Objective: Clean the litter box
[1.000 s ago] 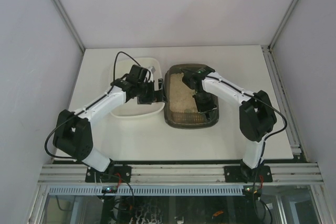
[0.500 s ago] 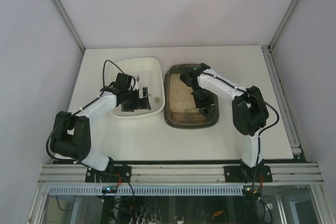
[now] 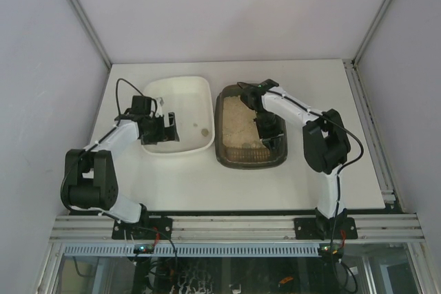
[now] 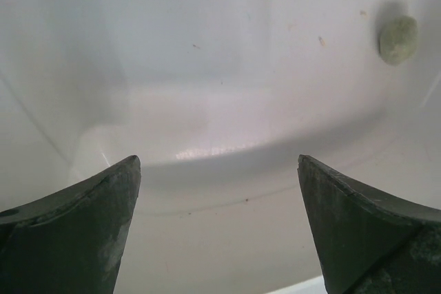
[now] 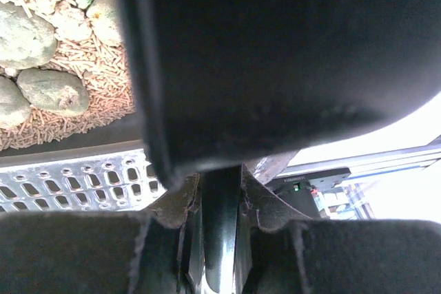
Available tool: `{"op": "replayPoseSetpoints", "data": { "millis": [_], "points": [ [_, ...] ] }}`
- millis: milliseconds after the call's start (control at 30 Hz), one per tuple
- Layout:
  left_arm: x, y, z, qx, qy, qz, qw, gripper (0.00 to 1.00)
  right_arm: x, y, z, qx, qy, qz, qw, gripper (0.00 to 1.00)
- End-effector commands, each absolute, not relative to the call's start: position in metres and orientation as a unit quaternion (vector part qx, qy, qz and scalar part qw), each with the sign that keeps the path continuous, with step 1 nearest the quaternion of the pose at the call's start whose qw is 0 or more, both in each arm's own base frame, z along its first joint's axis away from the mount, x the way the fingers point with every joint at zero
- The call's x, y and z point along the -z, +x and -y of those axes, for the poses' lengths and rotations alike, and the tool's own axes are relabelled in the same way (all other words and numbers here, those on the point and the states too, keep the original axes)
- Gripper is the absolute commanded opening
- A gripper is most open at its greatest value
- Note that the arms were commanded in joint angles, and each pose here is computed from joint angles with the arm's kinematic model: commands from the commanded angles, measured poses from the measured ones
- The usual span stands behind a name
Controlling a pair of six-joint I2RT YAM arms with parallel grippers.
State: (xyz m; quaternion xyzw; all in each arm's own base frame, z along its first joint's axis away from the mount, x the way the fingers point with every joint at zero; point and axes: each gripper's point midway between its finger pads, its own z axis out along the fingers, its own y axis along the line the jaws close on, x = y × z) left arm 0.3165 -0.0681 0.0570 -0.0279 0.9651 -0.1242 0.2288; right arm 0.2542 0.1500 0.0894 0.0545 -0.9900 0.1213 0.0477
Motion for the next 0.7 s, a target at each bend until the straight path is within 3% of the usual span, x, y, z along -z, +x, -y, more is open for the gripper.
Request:
{"op": "replayPoseSetpoints", "data": {
  "millis": [0, 333, 667],
  "points": [
    [-0.065, 0.329, 0.051, 0.110, -0.014, -0.963, 0.247, 0.99, -0.083, 0.261, -0.168, -0.084, 0.068, 0.992, 0.059, 0.00],
    [-0.084, 0.340, 0.041, 0.105, -0.002, -0.957, 0.270, 0.98, -0.081, 0.266, -0.188, -0.017, 0.066, 0.994, 0.080, 0.00],
    [-0.157, 0.359, 0.060, 0.153, -0.006, -0.934, 0.324, 0.99, -0.088, 0.267, -0.209, 0.072, 0.059, 0.991, 0.093, 0.00]
  ]
}}
